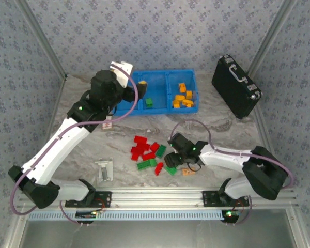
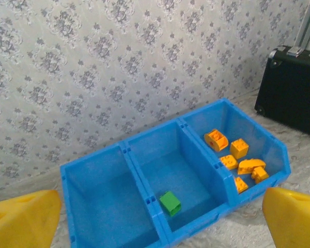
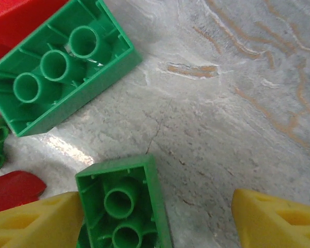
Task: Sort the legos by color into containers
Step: Pick up the lego from the bottom-center of the table.
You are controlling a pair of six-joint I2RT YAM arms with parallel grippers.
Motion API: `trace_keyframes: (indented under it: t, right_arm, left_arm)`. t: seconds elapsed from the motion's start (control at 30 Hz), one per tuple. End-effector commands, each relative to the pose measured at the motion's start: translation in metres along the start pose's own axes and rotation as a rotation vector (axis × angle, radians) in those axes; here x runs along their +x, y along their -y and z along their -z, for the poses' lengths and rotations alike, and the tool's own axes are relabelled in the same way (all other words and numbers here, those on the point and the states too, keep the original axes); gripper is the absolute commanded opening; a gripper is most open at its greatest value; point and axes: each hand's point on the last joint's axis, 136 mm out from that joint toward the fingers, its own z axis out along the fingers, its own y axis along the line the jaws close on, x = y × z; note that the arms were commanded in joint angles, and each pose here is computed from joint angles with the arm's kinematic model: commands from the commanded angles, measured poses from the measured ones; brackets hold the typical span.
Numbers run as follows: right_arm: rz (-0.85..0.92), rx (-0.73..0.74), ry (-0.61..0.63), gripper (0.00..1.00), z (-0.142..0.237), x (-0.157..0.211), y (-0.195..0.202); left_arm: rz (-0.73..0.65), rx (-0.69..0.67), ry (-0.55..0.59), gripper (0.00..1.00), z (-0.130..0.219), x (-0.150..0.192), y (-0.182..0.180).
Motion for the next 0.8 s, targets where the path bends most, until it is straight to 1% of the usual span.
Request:
trace_keyframes:
  t: [0.0,0.07,0.23,0.3,0.37,0.43,0.63,0.7,0.77]
  right_arm:
    - [-0.020,-0.002,0.009,0.73,-0.001,-0.011,-0.007]
    - [-0.022,0.007,-0.008,0.69,-0.003,-0.010,-0.006]
    - [-0.021,0.007,-0.034,0.48,-0.003,-0.010,-0.009]
    - [-0.023,0.017,-0.046,0.41,-0.003,-0.009,-0.007]
    - [-0.023,0.028,-0.065,0.38,-0.005,-0.007,-0.006]
    - [-0.022,0.038,-0.080,0.35,-0.006,-0.007,-0.006]
    - [-0.018,0.059,-0.135,0.31,-0.006,-0.009,-0.006]
    - [-0.022,0.062,-0.140,0.31,-0.003,-0.014,-0.007]
    - [-0.030,0.026,-0.145,0.31,0.005,-0.028,-0.014]
  left_arm:
    - [-0.011,-0.051,0.045,1.00,0.021,-0.006,-0.017]
    - [-0.011,-0.059,0.039,1.00,0.028,-0.001,-0.020]
    - [0.021,-0.053,0.026,1.00,0.054,0.014,-0.027]
    - [0.033,-0.052,0.039,1.00,0.066,0.025,-0.029]
    - [0.033,-0.063,0.052,1.00,0.077,0.037,-0.034]
    - [0.034,-0.066,0.050,1.00,0.085,0.050,-0.037]
    - [0.014,-0.085,0.031,1.00,0.104,0.068,-0.045]
    - [-0.002,-0.093,0.026,1.00,0.107,0.074,-0.047]
    - [-0.023,-0.098,0.014,1.00,0.109,0.082,-0.049]
